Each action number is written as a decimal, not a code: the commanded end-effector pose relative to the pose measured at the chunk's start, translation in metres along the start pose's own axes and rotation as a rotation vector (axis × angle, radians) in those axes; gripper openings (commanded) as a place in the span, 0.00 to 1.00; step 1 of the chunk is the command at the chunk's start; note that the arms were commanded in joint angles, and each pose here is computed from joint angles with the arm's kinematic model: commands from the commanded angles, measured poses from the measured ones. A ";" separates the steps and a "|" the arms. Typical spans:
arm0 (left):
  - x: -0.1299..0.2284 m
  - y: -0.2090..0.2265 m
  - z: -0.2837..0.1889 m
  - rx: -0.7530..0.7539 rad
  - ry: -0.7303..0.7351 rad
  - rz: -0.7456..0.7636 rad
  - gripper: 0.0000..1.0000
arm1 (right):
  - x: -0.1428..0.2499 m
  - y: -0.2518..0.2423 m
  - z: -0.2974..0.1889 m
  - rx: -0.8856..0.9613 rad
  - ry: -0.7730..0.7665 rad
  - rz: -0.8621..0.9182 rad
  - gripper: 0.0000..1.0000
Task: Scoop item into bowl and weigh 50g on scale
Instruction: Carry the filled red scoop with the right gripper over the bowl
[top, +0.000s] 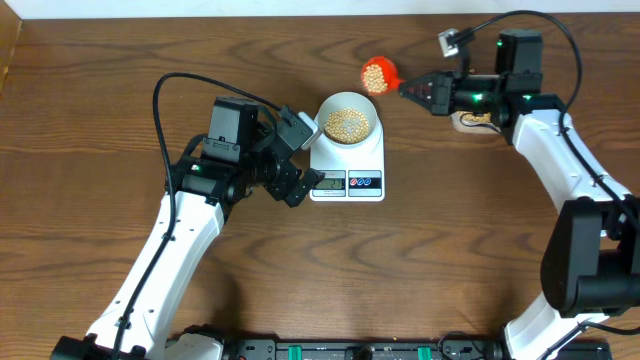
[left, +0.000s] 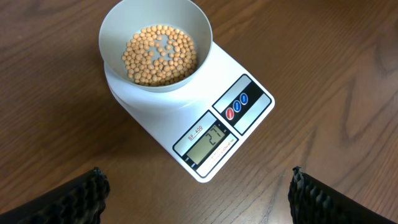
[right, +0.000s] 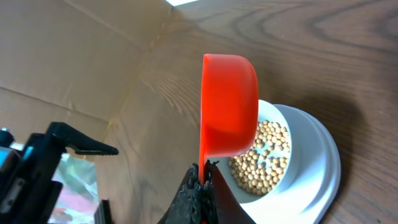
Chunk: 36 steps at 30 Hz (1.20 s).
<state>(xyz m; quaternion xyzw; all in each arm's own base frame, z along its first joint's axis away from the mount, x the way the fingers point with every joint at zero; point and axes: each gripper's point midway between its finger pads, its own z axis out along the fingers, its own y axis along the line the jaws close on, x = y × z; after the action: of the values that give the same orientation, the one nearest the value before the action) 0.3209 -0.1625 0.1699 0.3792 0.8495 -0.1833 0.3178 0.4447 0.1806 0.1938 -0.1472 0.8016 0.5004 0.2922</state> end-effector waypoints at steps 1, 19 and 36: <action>0.003 -0.002 0.001 0.008 0.004 0.006 0.95 | 0.005 0.000 0.012 0.026 0.016 -0.047 0.01; 0.003 -0.002 0.001 0.008 0.004 0.007 0.95 | 0.026 -0.004 0.035 0.132 0.090 -0.151 0.01; 0.003 -0.002 0.001 0.008 0.004 0.007 0.95 | 0.042 -0.012 0.063 0.323 0.163 -0.375 0.01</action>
<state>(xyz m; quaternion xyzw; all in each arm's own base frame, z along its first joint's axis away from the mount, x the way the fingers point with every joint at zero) 0.3209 -0.1625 0.1699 0.3792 0.8495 -0.1833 0.3178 0.4361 0.2322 0.1472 -0.2592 0.8481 0.3297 0.3238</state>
